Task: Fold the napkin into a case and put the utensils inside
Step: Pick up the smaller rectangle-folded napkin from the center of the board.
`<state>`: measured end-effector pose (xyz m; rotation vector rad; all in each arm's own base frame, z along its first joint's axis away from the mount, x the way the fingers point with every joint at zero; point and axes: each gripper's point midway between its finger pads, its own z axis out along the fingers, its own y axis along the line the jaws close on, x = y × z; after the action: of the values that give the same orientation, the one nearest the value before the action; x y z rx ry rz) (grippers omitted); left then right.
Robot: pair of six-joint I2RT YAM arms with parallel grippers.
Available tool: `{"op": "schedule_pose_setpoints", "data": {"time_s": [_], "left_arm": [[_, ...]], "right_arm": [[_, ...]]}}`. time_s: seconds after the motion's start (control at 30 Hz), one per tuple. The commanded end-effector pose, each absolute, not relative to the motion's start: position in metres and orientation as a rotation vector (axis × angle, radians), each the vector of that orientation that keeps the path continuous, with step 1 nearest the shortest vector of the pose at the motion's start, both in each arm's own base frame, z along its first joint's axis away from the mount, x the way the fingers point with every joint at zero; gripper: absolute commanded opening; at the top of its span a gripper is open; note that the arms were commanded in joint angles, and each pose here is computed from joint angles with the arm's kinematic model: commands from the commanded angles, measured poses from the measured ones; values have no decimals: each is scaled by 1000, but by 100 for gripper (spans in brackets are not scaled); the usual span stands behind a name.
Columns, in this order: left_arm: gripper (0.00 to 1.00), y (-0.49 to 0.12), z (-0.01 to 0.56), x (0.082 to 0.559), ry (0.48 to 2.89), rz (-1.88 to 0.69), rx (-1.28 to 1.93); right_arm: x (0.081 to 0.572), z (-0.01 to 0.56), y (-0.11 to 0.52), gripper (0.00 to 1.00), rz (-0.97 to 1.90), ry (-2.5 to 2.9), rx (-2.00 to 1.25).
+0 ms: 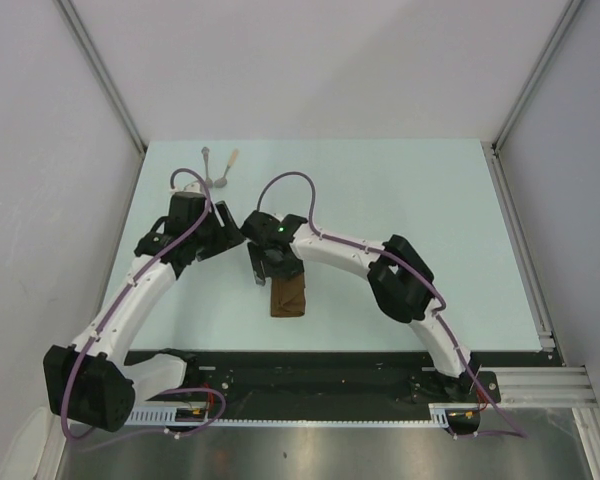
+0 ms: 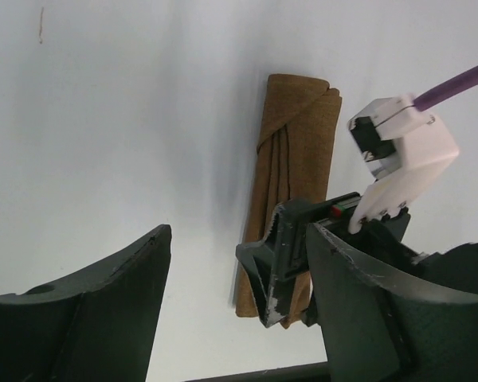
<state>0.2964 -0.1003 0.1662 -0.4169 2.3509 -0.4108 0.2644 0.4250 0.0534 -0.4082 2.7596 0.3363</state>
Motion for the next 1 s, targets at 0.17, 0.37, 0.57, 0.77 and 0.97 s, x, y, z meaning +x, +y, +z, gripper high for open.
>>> {"op": "schedule_pose_setpoints", "data": {"time_s": [0.17,0.37,0.57,0.77,0.97], "left_arm": [[72,-116,166,297,2370,-501,-353],[72,-114,171,296,2362,-490,-347],[73,-103,174,295,2352,-426,-404],[75,-88,172,295,2347,-364,-521],[82,-59,169,291,2325,-248,-701]], "right_arm": [[266,50,423,66,156,2722,-367],[261,41,435,55,160,2740,-341],[257,25,435,52,128,2761,-326],[250,5,431,43,41,2763,-335],[245,-11,434,26,10,2776,-347]]}}
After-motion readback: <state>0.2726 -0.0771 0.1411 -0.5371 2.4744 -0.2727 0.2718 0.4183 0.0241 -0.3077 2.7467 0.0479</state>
